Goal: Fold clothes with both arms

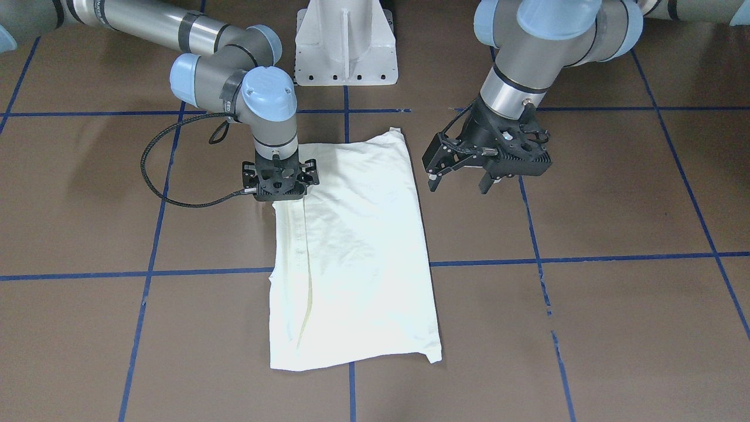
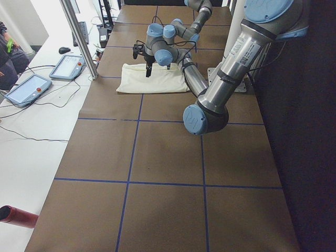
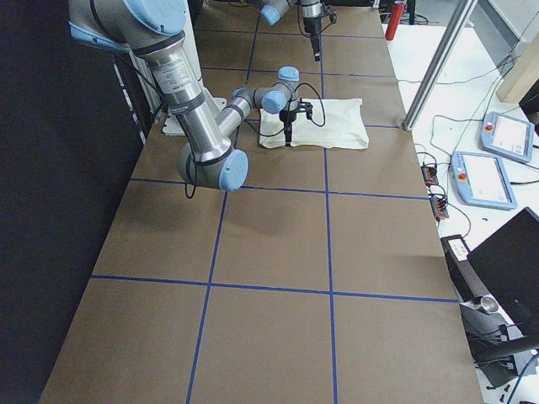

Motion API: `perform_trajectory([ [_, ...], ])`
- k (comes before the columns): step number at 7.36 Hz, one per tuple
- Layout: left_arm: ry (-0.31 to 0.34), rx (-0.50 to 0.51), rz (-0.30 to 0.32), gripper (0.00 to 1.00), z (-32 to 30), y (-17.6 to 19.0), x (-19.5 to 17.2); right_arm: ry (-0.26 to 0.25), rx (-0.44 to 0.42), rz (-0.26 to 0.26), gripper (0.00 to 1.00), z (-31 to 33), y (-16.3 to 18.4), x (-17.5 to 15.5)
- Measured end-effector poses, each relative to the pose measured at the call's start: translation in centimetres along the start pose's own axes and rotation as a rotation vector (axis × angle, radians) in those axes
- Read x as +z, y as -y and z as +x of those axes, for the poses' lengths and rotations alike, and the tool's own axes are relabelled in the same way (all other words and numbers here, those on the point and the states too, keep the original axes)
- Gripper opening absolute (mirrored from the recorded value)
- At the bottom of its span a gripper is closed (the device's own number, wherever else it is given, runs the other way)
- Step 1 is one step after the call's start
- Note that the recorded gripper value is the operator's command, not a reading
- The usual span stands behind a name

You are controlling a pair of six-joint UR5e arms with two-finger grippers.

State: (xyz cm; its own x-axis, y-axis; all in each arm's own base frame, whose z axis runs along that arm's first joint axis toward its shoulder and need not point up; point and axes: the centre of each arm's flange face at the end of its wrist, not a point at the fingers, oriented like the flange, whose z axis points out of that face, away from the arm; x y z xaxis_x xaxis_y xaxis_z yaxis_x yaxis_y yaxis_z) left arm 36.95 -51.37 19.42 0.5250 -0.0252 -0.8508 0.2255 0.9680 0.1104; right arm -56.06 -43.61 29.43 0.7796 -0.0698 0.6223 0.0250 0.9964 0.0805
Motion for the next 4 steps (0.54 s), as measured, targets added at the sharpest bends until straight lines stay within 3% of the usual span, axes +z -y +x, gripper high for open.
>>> perform_trajectory([
  [4, -0.006, 0.003, -0.003, 1.0, 0.4, -0.2, 0.0, -0.008, -0.004, 0.007, 1.0, 1.3, 1.3, -0.2],
])
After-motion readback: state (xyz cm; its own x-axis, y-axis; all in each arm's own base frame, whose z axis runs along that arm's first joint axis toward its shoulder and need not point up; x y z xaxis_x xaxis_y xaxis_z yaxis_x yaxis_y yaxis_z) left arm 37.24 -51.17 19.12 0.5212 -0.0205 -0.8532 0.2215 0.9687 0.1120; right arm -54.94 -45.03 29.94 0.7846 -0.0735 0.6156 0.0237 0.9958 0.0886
